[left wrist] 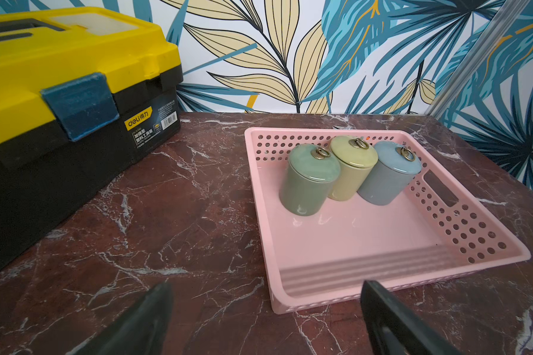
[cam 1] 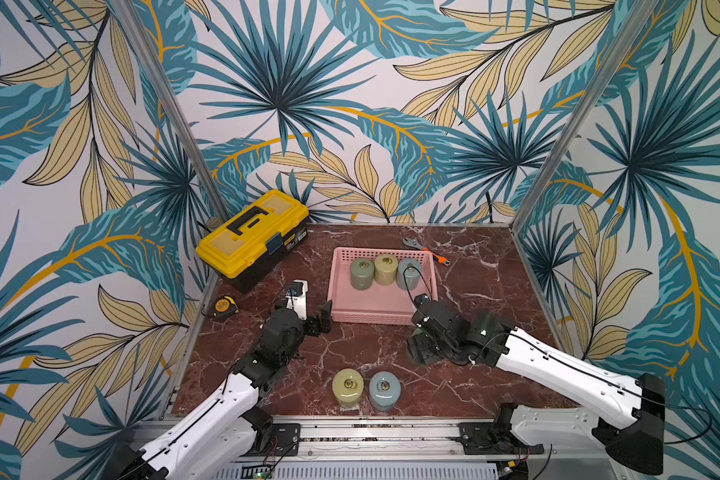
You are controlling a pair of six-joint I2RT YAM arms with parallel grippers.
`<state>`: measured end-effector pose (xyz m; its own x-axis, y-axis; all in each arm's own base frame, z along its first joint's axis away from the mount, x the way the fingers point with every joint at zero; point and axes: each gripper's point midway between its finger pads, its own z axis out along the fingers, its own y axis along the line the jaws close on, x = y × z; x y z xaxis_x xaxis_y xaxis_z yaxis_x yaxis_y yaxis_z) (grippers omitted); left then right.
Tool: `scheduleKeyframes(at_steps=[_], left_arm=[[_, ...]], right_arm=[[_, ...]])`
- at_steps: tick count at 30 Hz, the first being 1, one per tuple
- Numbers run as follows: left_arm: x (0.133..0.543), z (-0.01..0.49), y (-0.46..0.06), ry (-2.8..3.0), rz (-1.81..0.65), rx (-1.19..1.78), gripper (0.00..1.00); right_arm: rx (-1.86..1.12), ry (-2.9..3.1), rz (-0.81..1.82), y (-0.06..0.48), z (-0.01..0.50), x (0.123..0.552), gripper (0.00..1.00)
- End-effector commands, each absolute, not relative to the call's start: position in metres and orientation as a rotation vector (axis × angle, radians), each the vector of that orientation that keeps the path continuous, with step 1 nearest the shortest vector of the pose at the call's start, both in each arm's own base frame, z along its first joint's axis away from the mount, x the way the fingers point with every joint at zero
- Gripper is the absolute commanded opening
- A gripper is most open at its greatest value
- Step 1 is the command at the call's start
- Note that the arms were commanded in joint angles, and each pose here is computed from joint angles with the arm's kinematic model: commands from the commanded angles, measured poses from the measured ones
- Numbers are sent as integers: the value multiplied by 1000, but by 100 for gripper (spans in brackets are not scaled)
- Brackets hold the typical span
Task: Take the tea canister out of the basket
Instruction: Pick up the tea canister from the basket, then place the tea canister at the center of the board.
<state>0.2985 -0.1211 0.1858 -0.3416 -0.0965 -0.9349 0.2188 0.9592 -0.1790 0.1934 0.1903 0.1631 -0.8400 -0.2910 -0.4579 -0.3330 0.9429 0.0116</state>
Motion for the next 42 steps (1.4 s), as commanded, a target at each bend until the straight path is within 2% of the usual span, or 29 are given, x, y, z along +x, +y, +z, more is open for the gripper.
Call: scheduleKeyframes(at_steps=[1, 24, 42], left_arm=[[296, 173, -120, 1907, -313, 102, 100], [297, 171, -120, 1914, -311, 105, 100], [298, 169, -121, 1919, -309, 107, 100]], right_arm=[[-377, 2611, 137, 188, 165, 190, 56], [-316, 2701, 192, 199, 104, 140, 55], [-289, 2729, 193, 201, 80, 129, 55]])
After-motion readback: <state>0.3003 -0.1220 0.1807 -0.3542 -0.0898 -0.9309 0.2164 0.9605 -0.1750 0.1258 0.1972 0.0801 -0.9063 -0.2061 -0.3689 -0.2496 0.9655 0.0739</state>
